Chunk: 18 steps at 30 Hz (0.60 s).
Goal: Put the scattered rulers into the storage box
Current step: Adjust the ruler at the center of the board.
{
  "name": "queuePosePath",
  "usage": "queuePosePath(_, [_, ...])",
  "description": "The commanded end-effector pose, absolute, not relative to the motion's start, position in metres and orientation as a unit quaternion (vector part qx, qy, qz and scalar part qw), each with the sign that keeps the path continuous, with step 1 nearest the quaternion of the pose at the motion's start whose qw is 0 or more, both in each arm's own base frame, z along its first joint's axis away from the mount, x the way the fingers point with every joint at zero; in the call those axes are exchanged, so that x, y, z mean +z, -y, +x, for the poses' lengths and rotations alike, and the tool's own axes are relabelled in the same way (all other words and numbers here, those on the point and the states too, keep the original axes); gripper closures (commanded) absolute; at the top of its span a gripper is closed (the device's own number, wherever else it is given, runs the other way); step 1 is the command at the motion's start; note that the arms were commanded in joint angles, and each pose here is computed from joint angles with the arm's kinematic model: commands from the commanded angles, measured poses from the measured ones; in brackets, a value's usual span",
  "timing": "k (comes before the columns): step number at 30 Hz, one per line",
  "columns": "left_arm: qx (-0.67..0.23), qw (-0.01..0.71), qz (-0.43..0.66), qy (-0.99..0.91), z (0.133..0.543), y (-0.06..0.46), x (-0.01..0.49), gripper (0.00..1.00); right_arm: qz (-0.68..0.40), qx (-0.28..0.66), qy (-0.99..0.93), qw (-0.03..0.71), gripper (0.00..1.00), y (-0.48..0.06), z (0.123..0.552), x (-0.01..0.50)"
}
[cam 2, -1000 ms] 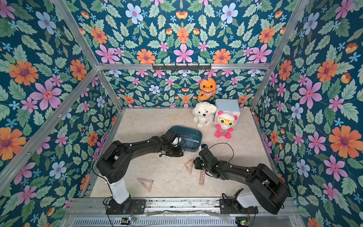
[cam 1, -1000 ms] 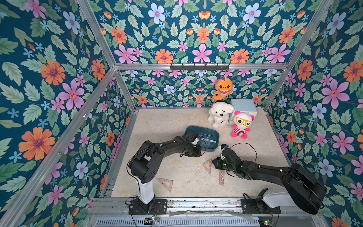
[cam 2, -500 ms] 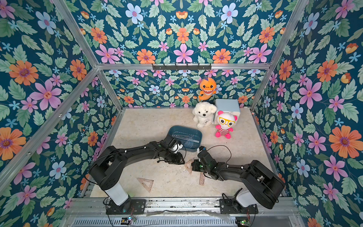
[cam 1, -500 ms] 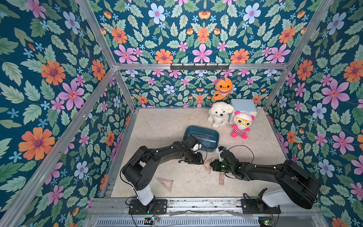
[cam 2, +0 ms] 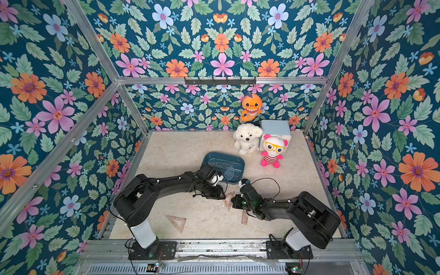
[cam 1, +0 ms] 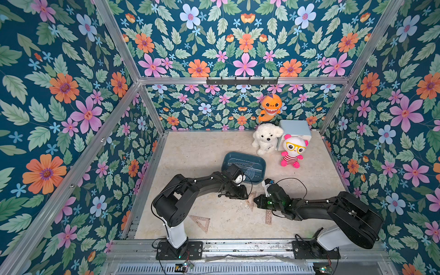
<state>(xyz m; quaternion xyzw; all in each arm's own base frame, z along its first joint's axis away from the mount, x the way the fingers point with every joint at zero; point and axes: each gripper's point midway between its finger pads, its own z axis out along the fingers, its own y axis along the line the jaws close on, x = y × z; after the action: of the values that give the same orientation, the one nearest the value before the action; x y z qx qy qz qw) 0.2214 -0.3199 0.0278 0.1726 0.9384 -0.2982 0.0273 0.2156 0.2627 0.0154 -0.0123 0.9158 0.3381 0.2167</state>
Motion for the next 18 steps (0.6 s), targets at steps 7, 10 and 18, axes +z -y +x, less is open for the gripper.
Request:
queuePosePath(7, [-0.289, -0.001, 0.164, -0.943, 0.209, 0.319, 0.014, 0.55, -0.007, 0.323, -0.925, 0.201, 0.98, -0.256, 0.209, 0.001])
queuePosePath(10, [-0.285, 0.004, 0.164, -0.944, 0.210, 0.317, 0.017, 0.56, -0.008, 0.324, -0.925, 0.200, 0.99, -0.257, 0.210, 0.000])
queuePosePath(18, [-0.263, 0.070, 0.155, -0.950, 0.238, 0.313, 0.045, 0.57, -0.008, 0.306, -0.918, 0.253, 0.97, -0.242, 0.224, 0.042])
